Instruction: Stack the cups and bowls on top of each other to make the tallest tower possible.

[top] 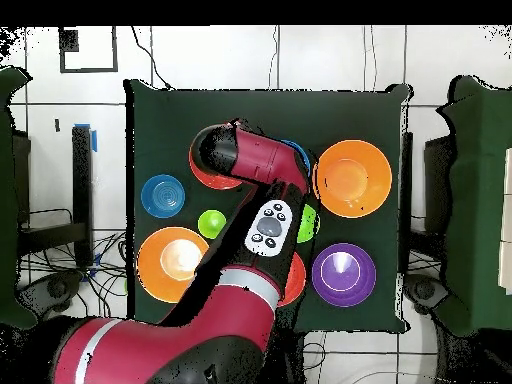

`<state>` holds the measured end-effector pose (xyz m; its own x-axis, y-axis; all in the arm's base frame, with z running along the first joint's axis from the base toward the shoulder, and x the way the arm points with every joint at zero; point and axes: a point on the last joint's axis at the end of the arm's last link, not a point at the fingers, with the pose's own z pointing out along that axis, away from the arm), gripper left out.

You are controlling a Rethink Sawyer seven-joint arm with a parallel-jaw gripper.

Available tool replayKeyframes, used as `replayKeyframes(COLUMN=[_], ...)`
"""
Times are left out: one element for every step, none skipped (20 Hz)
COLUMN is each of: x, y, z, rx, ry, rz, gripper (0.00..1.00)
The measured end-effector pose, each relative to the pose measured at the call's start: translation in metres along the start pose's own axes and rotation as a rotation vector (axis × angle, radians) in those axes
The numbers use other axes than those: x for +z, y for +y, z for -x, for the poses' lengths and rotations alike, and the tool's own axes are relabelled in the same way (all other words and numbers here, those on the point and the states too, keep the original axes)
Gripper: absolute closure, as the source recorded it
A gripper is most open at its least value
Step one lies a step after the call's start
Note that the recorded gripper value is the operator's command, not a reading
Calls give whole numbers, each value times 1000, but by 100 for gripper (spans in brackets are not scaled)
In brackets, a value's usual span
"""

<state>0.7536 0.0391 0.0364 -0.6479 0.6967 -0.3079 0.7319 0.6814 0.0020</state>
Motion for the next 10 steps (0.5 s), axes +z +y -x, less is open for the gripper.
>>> replayKeyframes(x=[1, 1, 2, 2, 1, 1, 0, 0, -1, -2], y=[0, 1, 0, 0, -1, -3, -5, -5, -6, -8], z=[2, 3, 4, 6, 8, 10, 11, 12, 13, 16], rx=[0, 0, 0, 1, 1, 1, 2, 2, 2, 3], ry=[-4, -6, -9, -13, -16, -20, -24, -25, -28, -34], rz=[-1, -1, -2, -4, -6, -11, -13, -15, -17, -18], gripper=[0, 0, 0, 0, 0, 0, 0, 0, 0, 0])
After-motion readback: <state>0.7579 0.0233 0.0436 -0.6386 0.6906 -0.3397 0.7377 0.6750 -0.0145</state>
